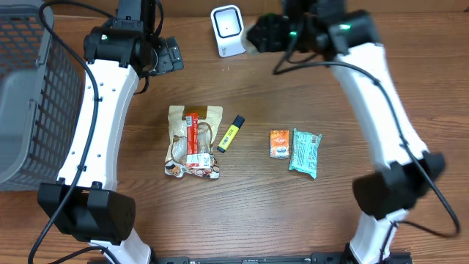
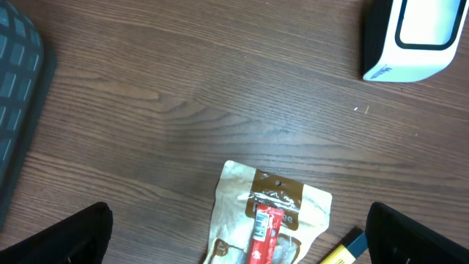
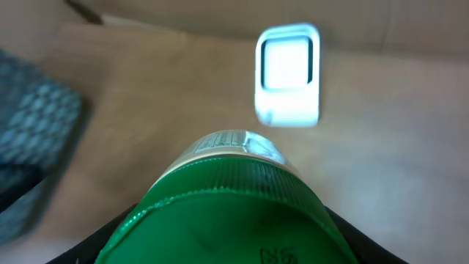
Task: Scan the item barcode
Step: 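Hold the jar in front of the white scanner with the right gripper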
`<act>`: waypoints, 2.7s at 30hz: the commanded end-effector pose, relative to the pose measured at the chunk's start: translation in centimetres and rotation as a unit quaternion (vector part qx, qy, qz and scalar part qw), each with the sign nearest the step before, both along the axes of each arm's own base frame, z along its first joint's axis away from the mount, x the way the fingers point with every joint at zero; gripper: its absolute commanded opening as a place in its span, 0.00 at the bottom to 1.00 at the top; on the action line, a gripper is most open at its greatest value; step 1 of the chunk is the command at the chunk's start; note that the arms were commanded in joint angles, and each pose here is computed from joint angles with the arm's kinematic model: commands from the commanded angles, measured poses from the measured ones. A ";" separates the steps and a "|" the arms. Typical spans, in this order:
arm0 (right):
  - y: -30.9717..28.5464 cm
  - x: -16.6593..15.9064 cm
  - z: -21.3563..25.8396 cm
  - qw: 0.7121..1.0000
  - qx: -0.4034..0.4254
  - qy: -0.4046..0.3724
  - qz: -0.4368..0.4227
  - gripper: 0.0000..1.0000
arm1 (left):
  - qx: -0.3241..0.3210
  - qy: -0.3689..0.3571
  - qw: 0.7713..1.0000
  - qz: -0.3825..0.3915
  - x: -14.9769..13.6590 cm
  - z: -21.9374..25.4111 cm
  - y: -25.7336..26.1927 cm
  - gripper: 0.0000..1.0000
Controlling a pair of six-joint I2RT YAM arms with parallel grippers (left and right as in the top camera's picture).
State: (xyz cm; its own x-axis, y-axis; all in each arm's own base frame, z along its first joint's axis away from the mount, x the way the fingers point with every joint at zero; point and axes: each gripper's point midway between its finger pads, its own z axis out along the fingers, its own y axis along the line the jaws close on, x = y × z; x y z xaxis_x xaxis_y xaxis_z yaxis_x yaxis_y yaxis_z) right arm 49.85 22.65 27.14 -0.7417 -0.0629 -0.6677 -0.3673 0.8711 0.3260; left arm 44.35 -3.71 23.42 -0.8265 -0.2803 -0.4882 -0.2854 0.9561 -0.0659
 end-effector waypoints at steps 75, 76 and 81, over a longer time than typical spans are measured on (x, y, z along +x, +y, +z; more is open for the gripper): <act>6.0 17.7 -10.3 0.916 -0.127 -0.380 -0.018 0.04 | 0.003 -0.023 1.000 -0.006 -0.1 1.9 0.0 1.00; 6.0 17.6 -9.8 0.916 -0.125 -0.381 -0.019 0.04 | 0.003 -0.023 1.000 -0.006 -0.1 1.9 0.0 1.00; 5.8 16.7 -3.8 0.908 -0.100 -0.407 -0.033 0.04 | 0.003 -0.023 1.000 -0.006 -0.1 1.9 0.0 1.00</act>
State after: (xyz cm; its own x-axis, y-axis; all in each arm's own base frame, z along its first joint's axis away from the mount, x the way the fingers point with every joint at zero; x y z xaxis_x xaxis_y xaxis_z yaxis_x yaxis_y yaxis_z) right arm 67.21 28.74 15.15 -0.1138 -0.2850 -0.9517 -0.3919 0.8932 -0.2206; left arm 44.35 -3.69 23.42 -0.8264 -0.2807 -0.4882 -0.2858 0.9560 -0.0659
